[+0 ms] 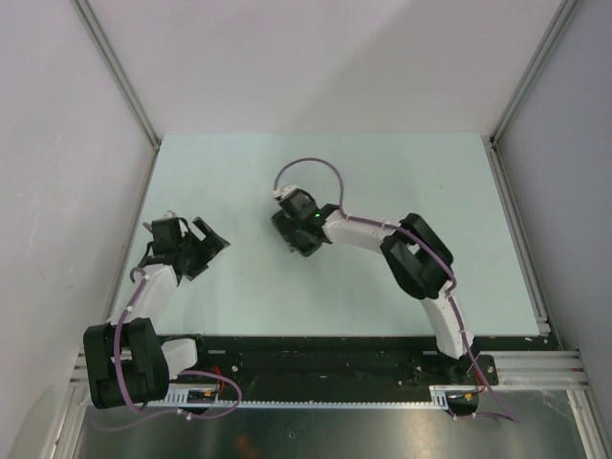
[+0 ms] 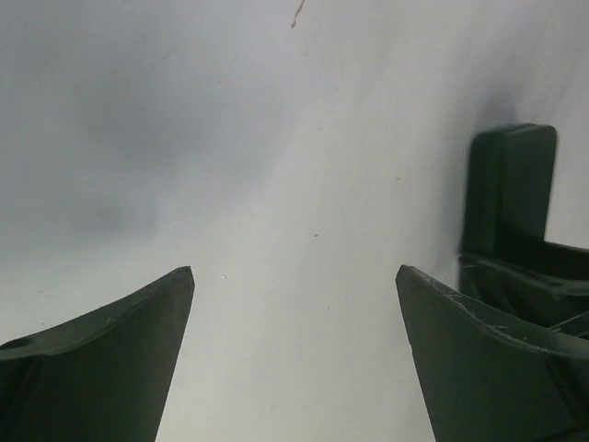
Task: Organize the sunglasses
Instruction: Move the case with the sunglasses to the center of the board, then reset both arms
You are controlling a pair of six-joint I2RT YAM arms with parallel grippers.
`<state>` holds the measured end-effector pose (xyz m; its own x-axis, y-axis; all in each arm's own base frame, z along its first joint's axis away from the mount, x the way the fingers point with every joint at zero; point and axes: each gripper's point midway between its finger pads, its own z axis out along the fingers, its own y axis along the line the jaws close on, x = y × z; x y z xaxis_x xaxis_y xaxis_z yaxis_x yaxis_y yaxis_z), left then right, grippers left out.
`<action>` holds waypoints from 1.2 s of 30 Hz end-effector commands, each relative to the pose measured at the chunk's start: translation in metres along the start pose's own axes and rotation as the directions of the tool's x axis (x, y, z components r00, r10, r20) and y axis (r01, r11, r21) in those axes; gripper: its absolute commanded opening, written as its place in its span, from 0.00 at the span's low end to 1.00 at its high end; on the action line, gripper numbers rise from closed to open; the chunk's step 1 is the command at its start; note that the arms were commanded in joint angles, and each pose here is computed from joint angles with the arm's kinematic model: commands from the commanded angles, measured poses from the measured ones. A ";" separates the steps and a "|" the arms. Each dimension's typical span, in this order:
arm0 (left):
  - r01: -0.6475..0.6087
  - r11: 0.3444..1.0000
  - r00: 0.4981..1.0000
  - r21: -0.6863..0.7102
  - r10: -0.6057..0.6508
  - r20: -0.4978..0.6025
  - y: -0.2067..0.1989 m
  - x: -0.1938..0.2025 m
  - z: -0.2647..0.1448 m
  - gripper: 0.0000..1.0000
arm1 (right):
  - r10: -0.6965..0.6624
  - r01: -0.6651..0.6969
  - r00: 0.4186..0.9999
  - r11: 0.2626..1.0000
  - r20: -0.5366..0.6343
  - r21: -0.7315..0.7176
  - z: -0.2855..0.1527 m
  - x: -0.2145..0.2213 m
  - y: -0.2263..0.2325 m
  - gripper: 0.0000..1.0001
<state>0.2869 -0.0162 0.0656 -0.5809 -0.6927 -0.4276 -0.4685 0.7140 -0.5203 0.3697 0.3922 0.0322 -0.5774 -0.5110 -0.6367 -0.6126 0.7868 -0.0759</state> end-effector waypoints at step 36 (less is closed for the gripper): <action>-0.206 0.951 0.977 0.230 0.187 0.101 -0.063 -0.036 -0.040 1.00 | 0.442 -0.445 0.893 0.842 0.086 0.304 -0.080 0.030 -0.161 1.00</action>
<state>0.2986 -0.0321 0.1009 -0.6315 -0.6028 -0.4876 -0.2912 0.7673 -0.5714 0.3959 0.2150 0.0280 -0.8224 -0.0879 -0.5620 -0.0823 0.9960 -0.0353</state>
